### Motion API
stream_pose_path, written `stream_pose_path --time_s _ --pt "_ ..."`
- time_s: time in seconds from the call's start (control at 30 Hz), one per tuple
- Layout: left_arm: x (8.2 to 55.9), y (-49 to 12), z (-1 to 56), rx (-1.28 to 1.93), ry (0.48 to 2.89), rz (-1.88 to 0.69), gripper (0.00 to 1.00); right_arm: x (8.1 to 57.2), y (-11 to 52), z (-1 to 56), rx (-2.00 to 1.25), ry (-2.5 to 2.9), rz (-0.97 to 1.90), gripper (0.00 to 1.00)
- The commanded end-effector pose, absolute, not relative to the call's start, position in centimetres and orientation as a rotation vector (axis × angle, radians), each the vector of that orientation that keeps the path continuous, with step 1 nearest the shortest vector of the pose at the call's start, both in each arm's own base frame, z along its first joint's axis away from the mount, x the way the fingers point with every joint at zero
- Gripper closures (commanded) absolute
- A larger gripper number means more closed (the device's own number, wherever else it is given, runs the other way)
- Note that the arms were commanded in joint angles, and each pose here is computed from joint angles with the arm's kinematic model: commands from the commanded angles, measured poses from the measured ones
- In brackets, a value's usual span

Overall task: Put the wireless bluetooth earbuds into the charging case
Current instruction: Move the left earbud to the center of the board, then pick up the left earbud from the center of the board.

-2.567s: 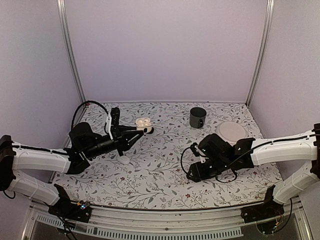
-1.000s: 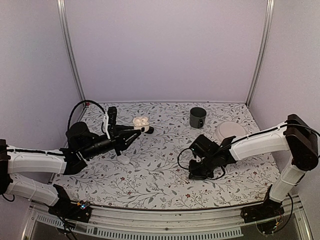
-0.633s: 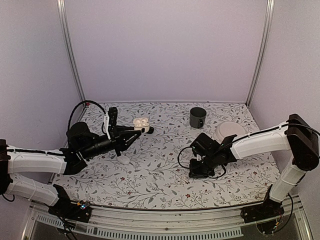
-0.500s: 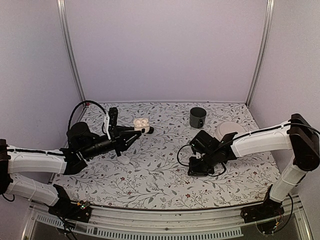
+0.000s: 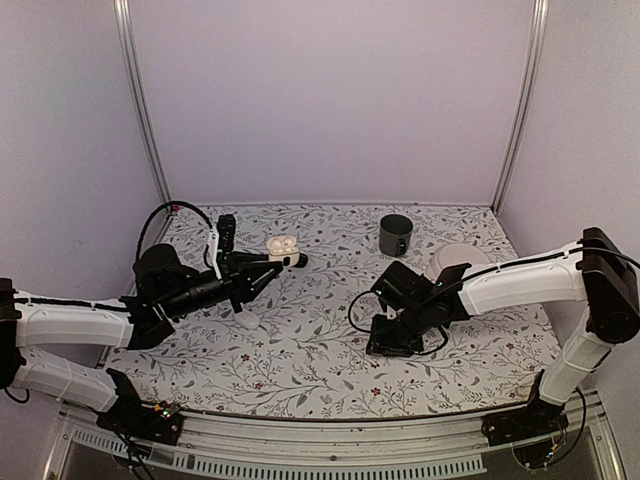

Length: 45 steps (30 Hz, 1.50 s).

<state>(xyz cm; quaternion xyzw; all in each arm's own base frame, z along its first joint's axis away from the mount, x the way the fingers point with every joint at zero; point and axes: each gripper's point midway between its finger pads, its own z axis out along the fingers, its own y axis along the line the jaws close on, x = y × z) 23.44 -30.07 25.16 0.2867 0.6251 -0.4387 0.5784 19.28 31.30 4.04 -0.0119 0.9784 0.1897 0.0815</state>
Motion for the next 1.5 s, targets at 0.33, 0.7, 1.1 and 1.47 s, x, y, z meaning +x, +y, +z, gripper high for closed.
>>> stream_pose_path --time_s 0.33,0.7,1.1,1.47 --pt "22.3 -29.9 26.1 0.678 1.418 -1.06 1.0 19.1 32.4 2.8 -0.002 2.978 0.532 0.65" --pt "22.1 -29.8 26.1 0.684 1.408 -1.058 1.0 19.0 33.0 2.2 -0.023 2.998 0.48 0.68" --pt "22.0 -29.5 26.2 0.68 1.401 -1.052 1.0 19.1 32.9 1.6 -0.095 3.011 0.374 0.7" --pt "22.0 -29.3 26.2 0.676 1.397 -1.053 1.0 19.0 32.3 1.1 -0.177 3.007 0.227 0.72"
